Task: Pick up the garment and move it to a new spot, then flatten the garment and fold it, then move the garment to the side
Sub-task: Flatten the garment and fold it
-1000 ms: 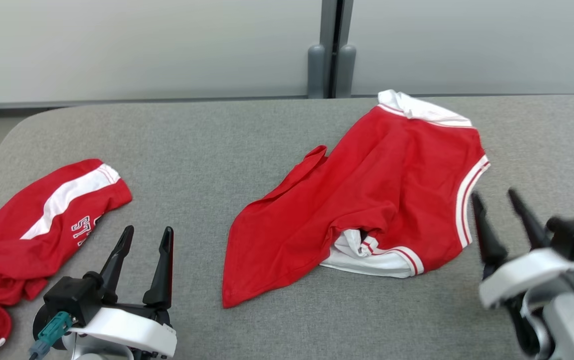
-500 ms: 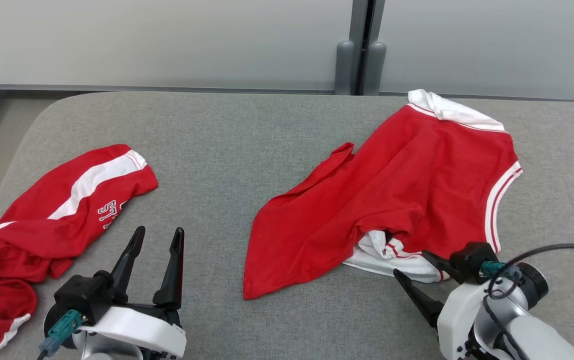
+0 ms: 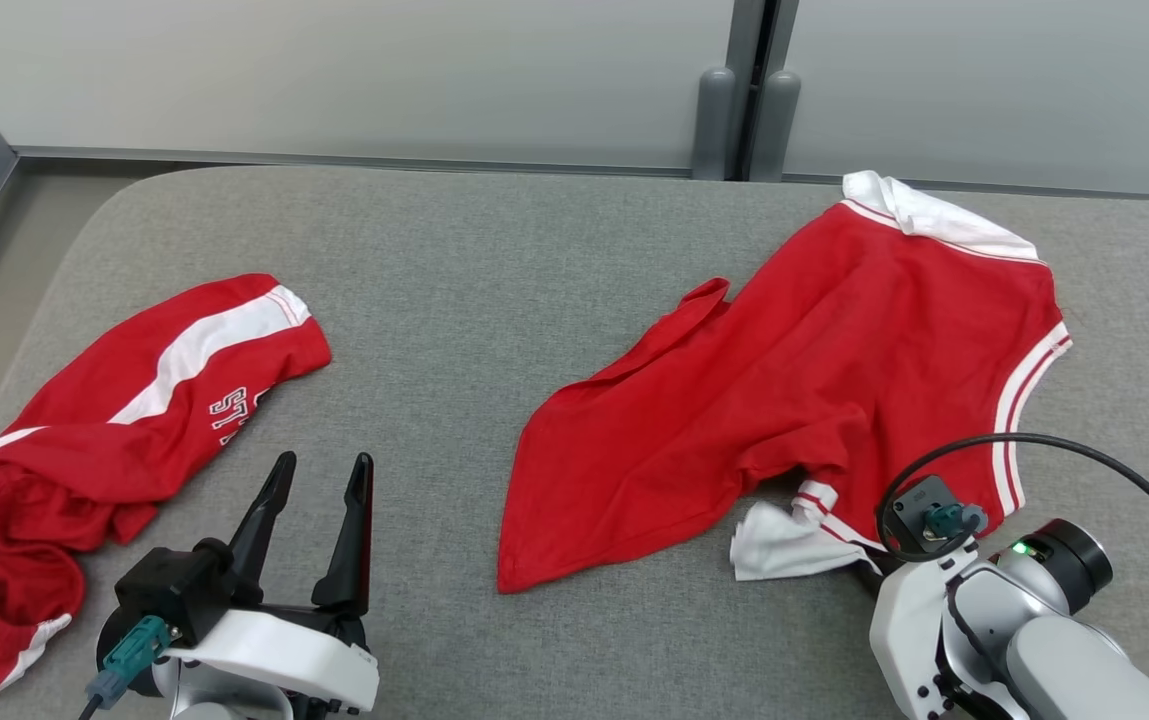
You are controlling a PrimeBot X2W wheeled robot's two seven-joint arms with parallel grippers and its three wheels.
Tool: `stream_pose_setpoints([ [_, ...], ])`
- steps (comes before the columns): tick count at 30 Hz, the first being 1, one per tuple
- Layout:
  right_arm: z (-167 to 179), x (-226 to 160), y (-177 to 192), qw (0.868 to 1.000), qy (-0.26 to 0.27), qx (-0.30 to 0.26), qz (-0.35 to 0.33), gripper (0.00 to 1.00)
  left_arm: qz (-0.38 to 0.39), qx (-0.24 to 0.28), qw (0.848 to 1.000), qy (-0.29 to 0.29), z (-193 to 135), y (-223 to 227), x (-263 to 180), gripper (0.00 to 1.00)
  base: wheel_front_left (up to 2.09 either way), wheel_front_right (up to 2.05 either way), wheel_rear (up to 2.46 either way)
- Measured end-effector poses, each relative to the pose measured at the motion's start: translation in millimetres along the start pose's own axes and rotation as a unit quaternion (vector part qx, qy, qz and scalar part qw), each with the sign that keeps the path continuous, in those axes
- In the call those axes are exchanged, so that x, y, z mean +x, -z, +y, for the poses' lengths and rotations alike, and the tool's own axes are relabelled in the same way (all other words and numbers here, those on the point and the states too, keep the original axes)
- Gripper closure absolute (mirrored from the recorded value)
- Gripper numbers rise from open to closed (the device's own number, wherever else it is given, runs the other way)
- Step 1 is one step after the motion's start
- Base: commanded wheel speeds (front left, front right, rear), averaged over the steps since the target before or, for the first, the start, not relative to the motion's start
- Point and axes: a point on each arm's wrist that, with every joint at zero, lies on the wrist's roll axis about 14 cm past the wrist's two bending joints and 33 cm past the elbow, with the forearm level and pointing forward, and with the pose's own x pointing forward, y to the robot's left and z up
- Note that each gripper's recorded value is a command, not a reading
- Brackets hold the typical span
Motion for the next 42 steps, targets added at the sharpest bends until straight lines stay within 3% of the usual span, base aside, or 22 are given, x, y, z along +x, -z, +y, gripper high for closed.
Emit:
stream_pose_setpoints([
  [7, -5, -20, -10, 1.000, -0.011, 0.000, -0.010, 1.00, 0.003, 0.002, 1.000, 0.018, -10, 2, 6, 0.00, 0.00, 0.00, 0.00],
  [18, -48, -90, 22, 0.995, -0.018, -0.022, 0.099, 1.00, 0.029, 0.007, 0.998, 0.048, -26, 13, 18, 0.00, 0.00, 0.00, 0.00],
  [20, -55, -93, 27, 0.993, -0.016, -0.016, 0.116, 0.56, 0.033, 0.007, 0.998, 0.051, -28, 14, 20, 0.00, 0.00, 0.00, 0.00],
  [21, -59, -95, 30, 0.992, -0.013, -0.017, 0.126, 0.02, 0.033, 0.008, 0.998, 0.052, -28, 14, 22, 0.00, 0.00, 0.00, 0.00],
  [26, -61, -91, 28, 0.993, -0.014, 0.001, 0.116, 0.00, 0.036, 0.010, 0.998, 0.052, -27, 15, 23, 0.00, 0.00, 0.00, 0.00],
  [31, -57, -84, -13, 0.999, -0.021, 0.045, 0.012, 0.00, 0.037, 0.012, 0.998, 0.050, -26, 15, 23, 0.00, 0.00, 0.00, 0.00],
  [32, -59, -86, -37, 0.996, -0.016, 0.068, -0.052, 0.00, 0.035, 0.013, 0.998, 0.050, -26, 13, 23, 0.00, 0.00, 0.00, 0.00],
  [37, -54, -92, -73, 0.978, -0.014, 0.115, -0.173, 0.00, 0.028, 0.013, 0.998, 0.052, -27, 8, 21, 0.00, 0.00, 0.00, 0.00],
  [42, -71, -101, -94, 0.941, 0.041, 0.165, -0.292, 0.00, 0.016, 0.016, 0.998, 0.050, -27, 1, 19, 0.00, 0.00, 0.00, 0.00],
])
